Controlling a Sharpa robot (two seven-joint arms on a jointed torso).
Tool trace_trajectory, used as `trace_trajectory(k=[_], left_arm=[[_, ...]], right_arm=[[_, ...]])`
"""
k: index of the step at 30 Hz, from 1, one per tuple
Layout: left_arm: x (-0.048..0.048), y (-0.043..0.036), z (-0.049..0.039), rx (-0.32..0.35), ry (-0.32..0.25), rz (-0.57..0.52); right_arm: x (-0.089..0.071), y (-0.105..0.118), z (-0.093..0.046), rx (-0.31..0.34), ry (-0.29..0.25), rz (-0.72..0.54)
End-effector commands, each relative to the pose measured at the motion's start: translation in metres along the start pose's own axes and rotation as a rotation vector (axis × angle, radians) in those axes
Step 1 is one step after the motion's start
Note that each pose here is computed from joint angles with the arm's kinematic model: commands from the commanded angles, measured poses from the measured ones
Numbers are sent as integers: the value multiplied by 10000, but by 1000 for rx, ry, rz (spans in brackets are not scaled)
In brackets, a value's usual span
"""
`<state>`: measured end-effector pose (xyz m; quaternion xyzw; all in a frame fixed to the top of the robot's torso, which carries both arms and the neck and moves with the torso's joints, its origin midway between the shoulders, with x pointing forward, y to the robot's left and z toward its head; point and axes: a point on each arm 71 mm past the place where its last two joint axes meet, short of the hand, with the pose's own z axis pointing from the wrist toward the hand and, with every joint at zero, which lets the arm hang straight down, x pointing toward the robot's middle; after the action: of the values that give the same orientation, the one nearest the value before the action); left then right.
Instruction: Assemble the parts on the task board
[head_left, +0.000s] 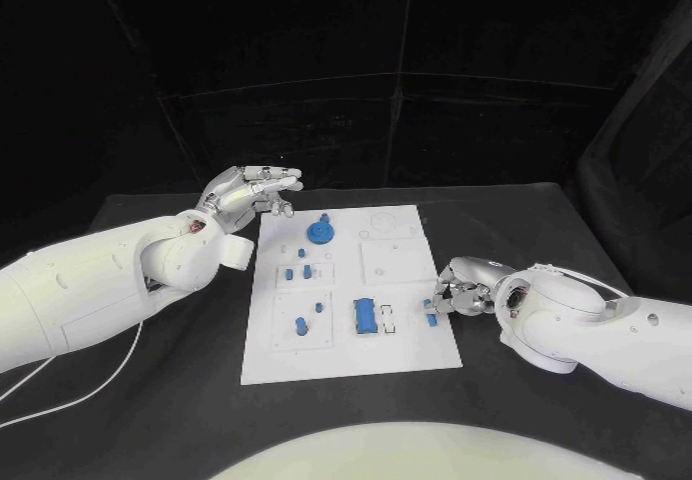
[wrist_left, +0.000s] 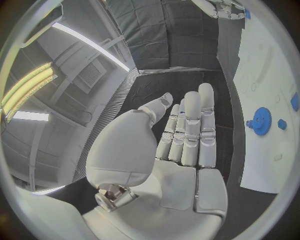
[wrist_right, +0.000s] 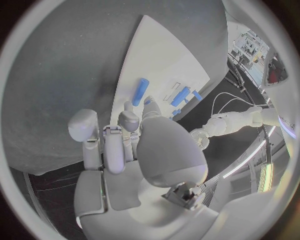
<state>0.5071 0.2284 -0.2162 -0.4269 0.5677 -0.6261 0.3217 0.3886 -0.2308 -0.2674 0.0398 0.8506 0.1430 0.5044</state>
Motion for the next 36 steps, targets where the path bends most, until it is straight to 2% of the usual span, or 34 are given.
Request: trace_trajectory(k=[1,9,16,29,36], left_arm=[[11,-13,1,5,11,-7],[10,-12,2,4,12,-8],[8,-11,3,4,12,-8],[9,-9,3,1,14,-8],[8,-9,1,1,14,-9]], right_arm=[[11,3,17,19,15,-70],[55,47,60,20,54,-102],[90,94,98,24,80,-177],[123,256,152,-3,62,-337],[118,294,144,-8,40,-334]])
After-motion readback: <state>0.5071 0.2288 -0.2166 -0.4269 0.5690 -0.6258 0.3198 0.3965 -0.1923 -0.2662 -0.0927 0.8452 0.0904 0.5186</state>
